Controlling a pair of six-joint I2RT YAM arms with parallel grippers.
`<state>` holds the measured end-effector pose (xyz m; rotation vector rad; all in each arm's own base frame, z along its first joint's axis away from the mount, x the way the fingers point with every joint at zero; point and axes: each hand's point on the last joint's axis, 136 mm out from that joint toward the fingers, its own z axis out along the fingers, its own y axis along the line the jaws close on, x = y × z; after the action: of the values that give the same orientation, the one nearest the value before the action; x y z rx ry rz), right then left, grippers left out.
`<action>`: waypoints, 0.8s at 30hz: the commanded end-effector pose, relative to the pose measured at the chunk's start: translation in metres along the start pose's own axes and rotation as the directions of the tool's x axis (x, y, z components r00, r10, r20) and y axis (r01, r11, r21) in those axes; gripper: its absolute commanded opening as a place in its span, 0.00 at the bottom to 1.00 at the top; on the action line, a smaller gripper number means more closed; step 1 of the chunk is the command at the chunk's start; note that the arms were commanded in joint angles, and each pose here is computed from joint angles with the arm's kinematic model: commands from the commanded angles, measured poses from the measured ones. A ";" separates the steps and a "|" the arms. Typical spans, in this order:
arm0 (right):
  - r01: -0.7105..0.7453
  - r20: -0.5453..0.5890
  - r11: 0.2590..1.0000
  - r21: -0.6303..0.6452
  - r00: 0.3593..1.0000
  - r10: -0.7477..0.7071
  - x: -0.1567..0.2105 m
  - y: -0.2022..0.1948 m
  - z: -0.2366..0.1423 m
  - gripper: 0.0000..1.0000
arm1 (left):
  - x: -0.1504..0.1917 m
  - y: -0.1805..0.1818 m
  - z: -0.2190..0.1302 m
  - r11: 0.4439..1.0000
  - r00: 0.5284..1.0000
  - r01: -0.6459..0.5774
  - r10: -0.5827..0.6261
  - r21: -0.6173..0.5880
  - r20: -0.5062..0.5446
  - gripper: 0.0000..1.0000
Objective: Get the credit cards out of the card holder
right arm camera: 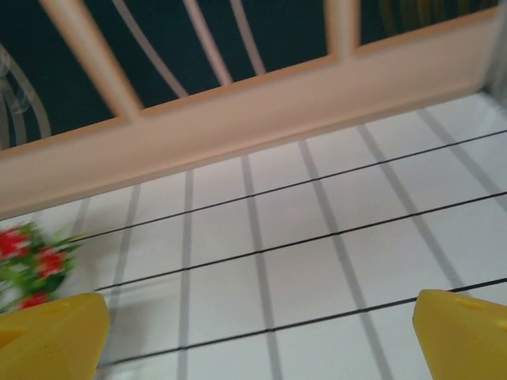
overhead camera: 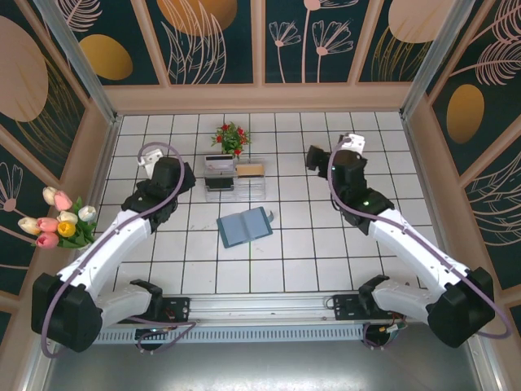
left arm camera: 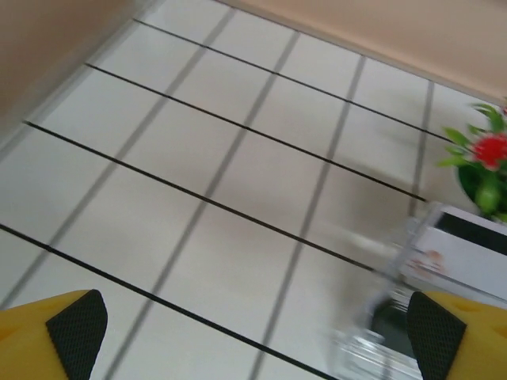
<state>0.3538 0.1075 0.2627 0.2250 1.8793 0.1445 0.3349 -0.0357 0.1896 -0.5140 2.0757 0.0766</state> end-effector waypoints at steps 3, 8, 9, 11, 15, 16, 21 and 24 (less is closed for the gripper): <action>0.082 0.102 0.988 0.128 0.990 -0.095 -0.003 -0.061 0.010 0.99 | -0.031 0.045 -0.005 0.987 0.961 0.018 0.027 -0.162 0.274 0.99; 0.018 0.179 0.969 0.247 0.982 -0.064 0.018 -0.116 0.007 0.99 | -0.014 0.067 0.005 0.962 0.934 -0.050 0.140 -0.268 0.328 0.99; 0.012 0.182 0.965 0.263 0.981 -0.062 0.025 -0.125 0.006 0.99 | -0.010 0.072 0.006 0.956 0.933 -0.060 0.156 -0.288 0.324 0.99; 0.004 0.172 0.954 0.299 0.983 -0.058 0.040 -0.140 0.007 0.99 | -0.004 0.074 0.009 0.951 0.929 -0.089 0.186 -0.296 0.320 0.99; 0.030 0.161 0.945 0.324 0.983 -0.087 0.066 -0.158 0.007 0.99 | 0.005 0.083 0.017 0.959 0.919 -0.084 0.180 -0.270 0.350 0.99; 0.043 0.169 0.950 0.310 0.981 -0.099 0.070 -0.158 0.007 0.99 | 0.008 0.085 0.019 0.965 0.918 -0.077 0.167 -0.251 0.360 0.99; 0.110 0.186 0.965 0.240 0.970 -0.157 0.086 -0.151 0.015 0.99 | 0.014 0.082 0.034 0.984 0.909 -0.113 0.158 -0.137 0.385 0.99; 0.145 0.175 0.967 0.211 0.967 -0.183 0.090 -0.144 0.027 0.99 | 0.015 0.080 0.040 0.986 0.907 -0.141 0.165 -0.091 0.388 0.99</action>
<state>0.3251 -0.0220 0.1091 0.2648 1.8451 -0.2255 0.3143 0.0542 0.1204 -0.4116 1.8122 0.4289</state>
